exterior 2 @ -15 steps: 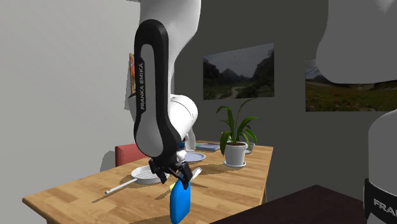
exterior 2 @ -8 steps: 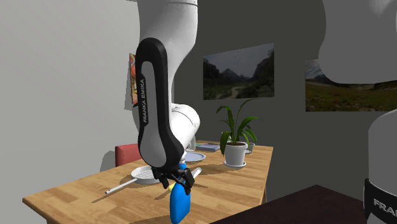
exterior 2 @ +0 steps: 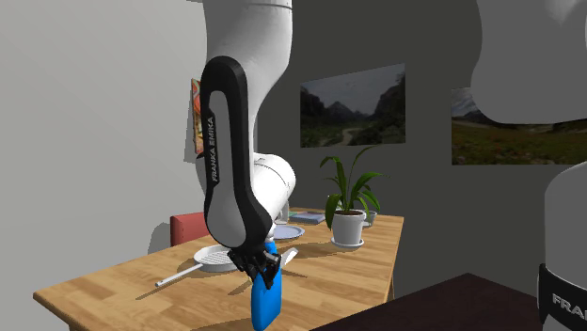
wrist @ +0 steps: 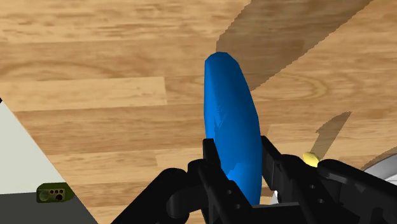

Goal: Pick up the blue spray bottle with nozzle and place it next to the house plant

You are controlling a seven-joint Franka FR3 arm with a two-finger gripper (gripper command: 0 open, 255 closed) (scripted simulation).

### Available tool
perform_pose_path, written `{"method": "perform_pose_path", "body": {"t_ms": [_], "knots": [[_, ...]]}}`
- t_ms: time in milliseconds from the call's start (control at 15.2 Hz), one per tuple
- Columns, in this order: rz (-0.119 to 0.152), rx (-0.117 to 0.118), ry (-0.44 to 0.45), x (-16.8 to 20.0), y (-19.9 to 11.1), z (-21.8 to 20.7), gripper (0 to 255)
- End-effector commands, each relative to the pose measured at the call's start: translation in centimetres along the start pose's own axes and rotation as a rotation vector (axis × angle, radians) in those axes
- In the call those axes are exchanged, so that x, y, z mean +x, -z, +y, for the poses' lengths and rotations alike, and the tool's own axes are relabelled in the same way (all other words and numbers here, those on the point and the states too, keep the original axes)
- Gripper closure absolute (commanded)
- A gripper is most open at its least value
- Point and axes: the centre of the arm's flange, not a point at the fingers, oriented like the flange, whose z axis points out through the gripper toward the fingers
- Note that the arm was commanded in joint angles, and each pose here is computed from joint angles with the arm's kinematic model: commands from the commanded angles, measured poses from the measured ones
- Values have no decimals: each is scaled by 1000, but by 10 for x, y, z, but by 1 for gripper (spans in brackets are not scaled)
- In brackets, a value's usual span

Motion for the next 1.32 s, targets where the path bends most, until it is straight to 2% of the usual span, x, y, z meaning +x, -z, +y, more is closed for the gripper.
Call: {"method": "perform_pose_path", "body": {"t_ms": [0, 330, 1254], "knots": [[0, 0, 0, 0, 0, 0, 255], [0, 0, 0, 0, 0, 0, 255], [0, 0, 0, 33, 66, 0, 255]]}}
